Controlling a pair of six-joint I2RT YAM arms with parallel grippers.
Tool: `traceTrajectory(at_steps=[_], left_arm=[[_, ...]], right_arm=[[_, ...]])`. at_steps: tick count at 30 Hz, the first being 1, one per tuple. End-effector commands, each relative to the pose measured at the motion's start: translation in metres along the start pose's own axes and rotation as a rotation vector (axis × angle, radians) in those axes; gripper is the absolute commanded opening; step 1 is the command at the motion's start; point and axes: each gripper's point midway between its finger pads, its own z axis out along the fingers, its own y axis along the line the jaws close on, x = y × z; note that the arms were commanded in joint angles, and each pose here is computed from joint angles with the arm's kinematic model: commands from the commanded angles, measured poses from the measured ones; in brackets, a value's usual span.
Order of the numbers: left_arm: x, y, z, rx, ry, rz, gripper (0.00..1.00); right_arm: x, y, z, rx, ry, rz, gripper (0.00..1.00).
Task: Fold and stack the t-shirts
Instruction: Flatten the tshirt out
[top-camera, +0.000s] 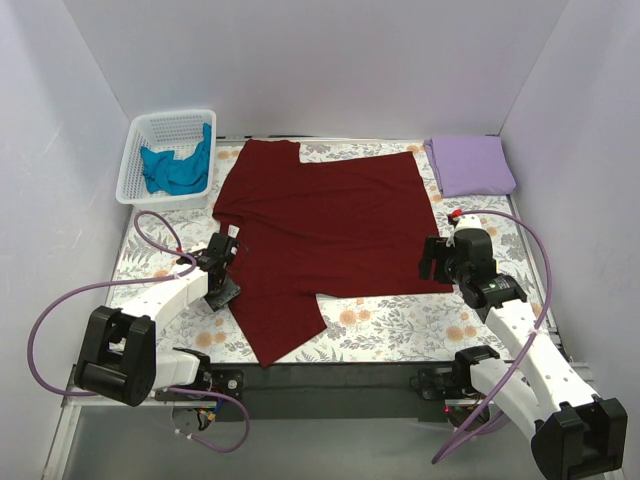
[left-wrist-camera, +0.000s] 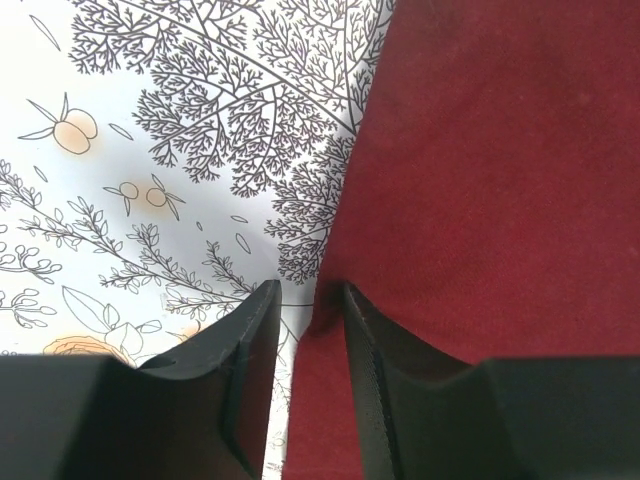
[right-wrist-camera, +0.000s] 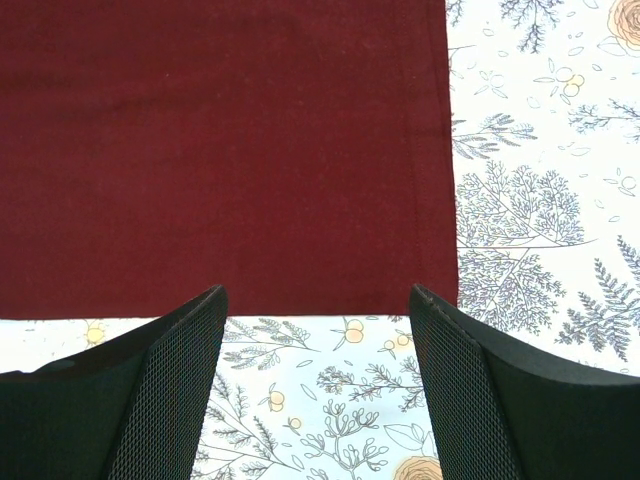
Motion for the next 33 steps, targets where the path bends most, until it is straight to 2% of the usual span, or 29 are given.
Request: traceTrajectory(at_steps=[1,6,8,10,12,17,18,20,24,28,33], left_arm=[[0.006,0.006,0.002,-0.031,0.029,-0.003,0.29],[0.009,0.001,0.000,-0.005,0.047,0.004,0.28],[0.009,0.001,0.000,0.005,0.045,0.009,0.22],[0.009,0.000,0.000,0.010,0.045,0.011,0.20],[0.010,-0.002,0.000,0.018,0.043,0.020,0.19],[0.012,-0.006,-0.001,0.039,0.041,0.039,0.05],[0.011,-0.008,-0.001,0.049,0.035,0.042,0.04],[0.009,-0.009,-0.003,0.056,0.027,0.045,0.00],[0.008,-0.011,-0.004,0.066,0.020,0.045,0.00],[0.006,-0.012,-0.005,0.075,0.012,0.044,0.00],[0.006,-0.013,-0.005,0.083,0.012,0.045,0.00]], right_arm=[[-0.009,-0.005,0.001,0.038,-0.020,0.014,0.79],[0.004,-0.019,0.004,0.121,0.043,0.029,0.80],[0.012,-0.023,0.006,0.147,0.080,0.050,0.84],[0.022,-0.028,0.010,0.168,0.131,0.074,0.86],[0.034,-0.031,0.014,0.178,0.184,0.102,0.85],[0.050,-0.047,0.020,0.205,0.253,0.179,0.83],[0.053,-0.049,0.023,0.210,0.267,0.184,0.82],[0.053,-0.053,0.026,0.221,0.273,0.207,0.80],[0.055,-0.057,0.034,0.231,0.295,0.228,0.74],[0.056,-0.061,0.041,0.245,0.307,0.235,0.63],[0.067,-0.064,0.048,0.257,0.334,0.242,0.58]])
